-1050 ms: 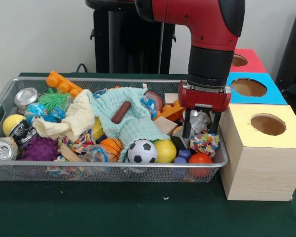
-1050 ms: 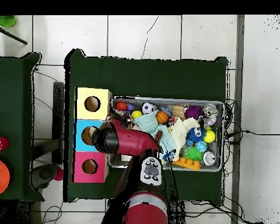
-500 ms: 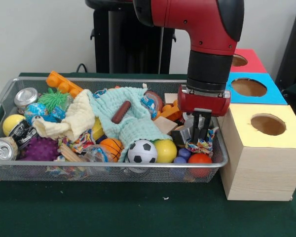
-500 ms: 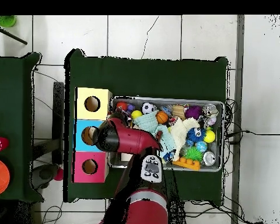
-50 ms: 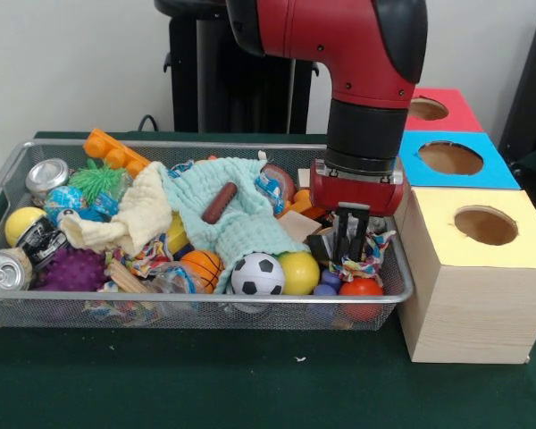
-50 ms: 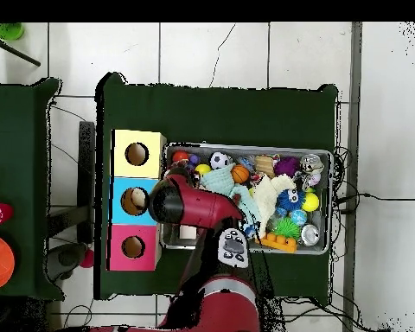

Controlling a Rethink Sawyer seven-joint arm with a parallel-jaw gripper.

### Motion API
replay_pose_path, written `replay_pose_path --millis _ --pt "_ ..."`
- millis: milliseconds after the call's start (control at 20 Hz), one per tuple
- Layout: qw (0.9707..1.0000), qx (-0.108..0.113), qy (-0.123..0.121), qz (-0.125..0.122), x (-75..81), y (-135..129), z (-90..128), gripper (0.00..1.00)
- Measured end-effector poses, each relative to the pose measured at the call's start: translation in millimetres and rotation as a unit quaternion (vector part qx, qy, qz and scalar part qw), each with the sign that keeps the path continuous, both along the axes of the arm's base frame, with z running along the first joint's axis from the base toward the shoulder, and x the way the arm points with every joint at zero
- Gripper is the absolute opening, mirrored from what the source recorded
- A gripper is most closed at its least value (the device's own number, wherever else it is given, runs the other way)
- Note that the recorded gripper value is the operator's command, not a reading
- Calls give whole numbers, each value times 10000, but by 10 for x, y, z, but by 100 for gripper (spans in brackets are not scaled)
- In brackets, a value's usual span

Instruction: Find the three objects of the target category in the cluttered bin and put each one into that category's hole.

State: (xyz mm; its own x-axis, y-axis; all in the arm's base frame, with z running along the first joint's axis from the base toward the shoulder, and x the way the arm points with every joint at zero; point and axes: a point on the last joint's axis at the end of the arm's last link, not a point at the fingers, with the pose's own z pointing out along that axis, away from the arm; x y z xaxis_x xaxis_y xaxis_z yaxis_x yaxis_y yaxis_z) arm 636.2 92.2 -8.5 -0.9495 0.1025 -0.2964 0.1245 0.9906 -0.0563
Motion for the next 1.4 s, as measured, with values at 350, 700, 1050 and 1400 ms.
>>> replay_pose_path --millis 350,700,1050,1400 --pt "9999 42 -110 -15 53 10 218 0" --pt "9999 142 -99 -5 136 59 784 0" --pt "9996 205 -184 9 240 77 1260 0" --pt "9988 278 -394 24 336 106 1522 0"
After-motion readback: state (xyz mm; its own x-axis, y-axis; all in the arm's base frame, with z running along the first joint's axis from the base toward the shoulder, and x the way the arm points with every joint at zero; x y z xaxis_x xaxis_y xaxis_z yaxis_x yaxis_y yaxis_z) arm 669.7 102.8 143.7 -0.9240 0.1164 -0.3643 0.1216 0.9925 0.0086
